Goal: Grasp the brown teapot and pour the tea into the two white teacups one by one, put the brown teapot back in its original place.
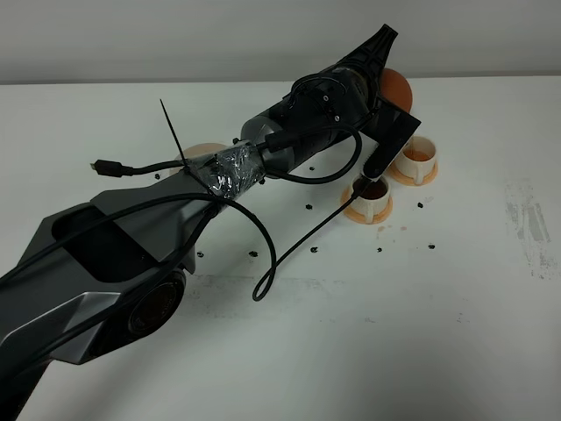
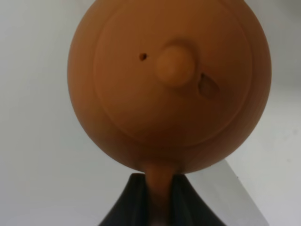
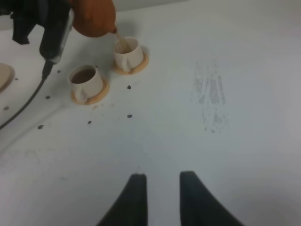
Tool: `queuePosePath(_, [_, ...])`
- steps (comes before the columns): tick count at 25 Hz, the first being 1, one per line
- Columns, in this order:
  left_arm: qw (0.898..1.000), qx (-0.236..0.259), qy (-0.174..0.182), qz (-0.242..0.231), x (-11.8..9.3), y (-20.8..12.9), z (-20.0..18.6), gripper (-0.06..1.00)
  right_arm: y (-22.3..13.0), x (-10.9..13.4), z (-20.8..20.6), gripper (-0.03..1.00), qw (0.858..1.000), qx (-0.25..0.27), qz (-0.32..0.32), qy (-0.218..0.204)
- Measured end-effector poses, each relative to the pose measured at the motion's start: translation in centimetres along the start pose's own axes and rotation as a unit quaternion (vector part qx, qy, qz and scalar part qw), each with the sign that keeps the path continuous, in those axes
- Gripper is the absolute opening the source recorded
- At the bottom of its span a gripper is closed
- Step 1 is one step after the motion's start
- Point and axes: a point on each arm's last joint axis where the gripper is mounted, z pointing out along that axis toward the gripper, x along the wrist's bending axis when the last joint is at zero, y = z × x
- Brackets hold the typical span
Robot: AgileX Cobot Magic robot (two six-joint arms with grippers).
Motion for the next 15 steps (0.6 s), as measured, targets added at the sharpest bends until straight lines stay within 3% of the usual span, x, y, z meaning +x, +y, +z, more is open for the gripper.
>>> queuePosePath(15, [1.0, -0.002, 0.017, 0.022, 0.42, 0.54, -0.23, 0.13, 0.0, 0.0, 0.0, 0.2, 1.0, 0.0, 0.0, 0.0])
